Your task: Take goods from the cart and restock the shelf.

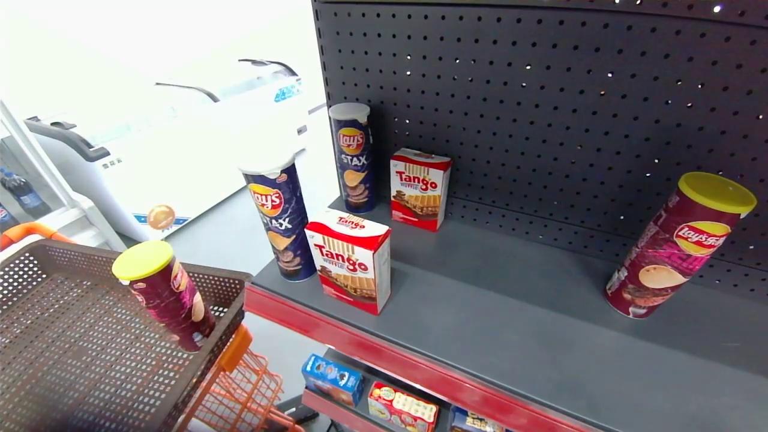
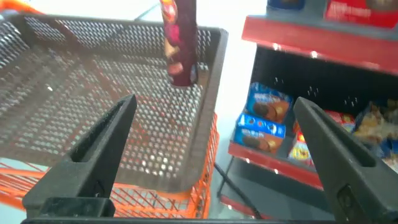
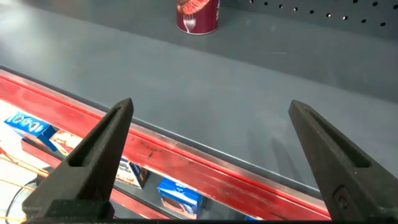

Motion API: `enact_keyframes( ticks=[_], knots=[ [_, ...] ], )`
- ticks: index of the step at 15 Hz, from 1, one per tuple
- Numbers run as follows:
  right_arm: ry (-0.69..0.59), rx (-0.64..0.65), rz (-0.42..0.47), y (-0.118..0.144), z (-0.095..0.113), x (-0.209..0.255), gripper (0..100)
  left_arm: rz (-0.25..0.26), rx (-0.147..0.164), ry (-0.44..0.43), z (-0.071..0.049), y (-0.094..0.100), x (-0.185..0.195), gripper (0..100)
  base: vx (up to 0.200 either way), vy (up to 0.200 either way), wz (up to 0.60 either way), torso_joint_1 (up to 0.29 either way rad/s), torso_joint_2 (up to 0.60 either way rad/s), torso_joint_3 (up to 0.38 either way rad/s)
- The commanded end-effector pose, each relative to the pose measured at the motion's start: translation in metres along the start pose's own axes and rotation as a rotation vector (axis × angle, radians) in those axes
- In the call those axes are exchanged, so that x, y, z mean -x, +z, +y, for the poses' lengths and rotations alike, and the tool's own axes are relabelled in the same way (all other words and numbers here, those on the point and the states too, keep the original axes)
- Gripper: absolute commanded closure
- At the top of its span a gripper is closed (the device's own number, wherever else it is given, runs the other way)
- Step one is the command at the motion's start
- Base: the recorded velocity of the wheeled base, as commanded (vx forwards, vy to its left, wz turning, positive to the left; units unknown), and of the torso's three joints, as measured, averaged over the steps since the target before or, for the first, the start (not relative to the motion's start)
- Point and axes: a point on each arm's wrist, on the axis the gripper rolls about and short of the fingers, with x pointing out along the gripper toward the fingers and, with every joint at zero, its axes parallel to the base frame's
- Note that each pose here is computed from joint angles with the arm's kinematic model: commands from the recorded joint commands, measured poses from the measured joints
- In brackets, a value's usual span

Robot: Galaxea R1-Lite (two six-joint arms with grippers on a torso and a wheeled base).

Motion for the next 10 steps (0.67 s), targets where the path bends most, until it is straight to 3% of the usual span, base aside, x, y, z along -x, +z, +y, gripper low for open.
enact_keyframes(
  ticks=[1,2,3,5,6,10],
  knots=[
    [0.0,0.0,0.0,0.0,0.0,0.0,0,-0.004,0.001,0.033,0.001,0.039,0.002,0,0.0,0.0,0.0,0.0,0.0,0.0],
    [0.0,0.0,-0.001,0.0,0.0,0.0,0,0.041,-0.004,0.038,0.001,0.067,-0.005,0,0.0,0.0,0.0,0.0,0.0,0.0],
    [0.0,0.0,0.0,0.0,0.0,0.0,0,0.09,-0.013,0.042,0.001,0.077,-0.015,0,0.0,0.0,0.0,0.0,0.0,0.0],
    [0.0,0.0,0.0,0.0,0.0,0.0,0,0.173,-0.051,0.073,0.001,0.083,-0.033,0,0.0,0.0,0.0,0.0,0.0,0.0],
    [0.0,0.0,0.0,0.0,0.0,0.0,0,0.218,-0.069,0.138,0.003,0.088,-0.043,0,0.0,0.0,0.0,0.0,0.0,0.0],
    [0.0,0.0,0.0,0.0,0.0,0.0,0,0.338,-0.083,0.229,0.005,0.09,-0.067,0,0.0,0.0,0.0,0.0,0.0,0.0]
  ],
)
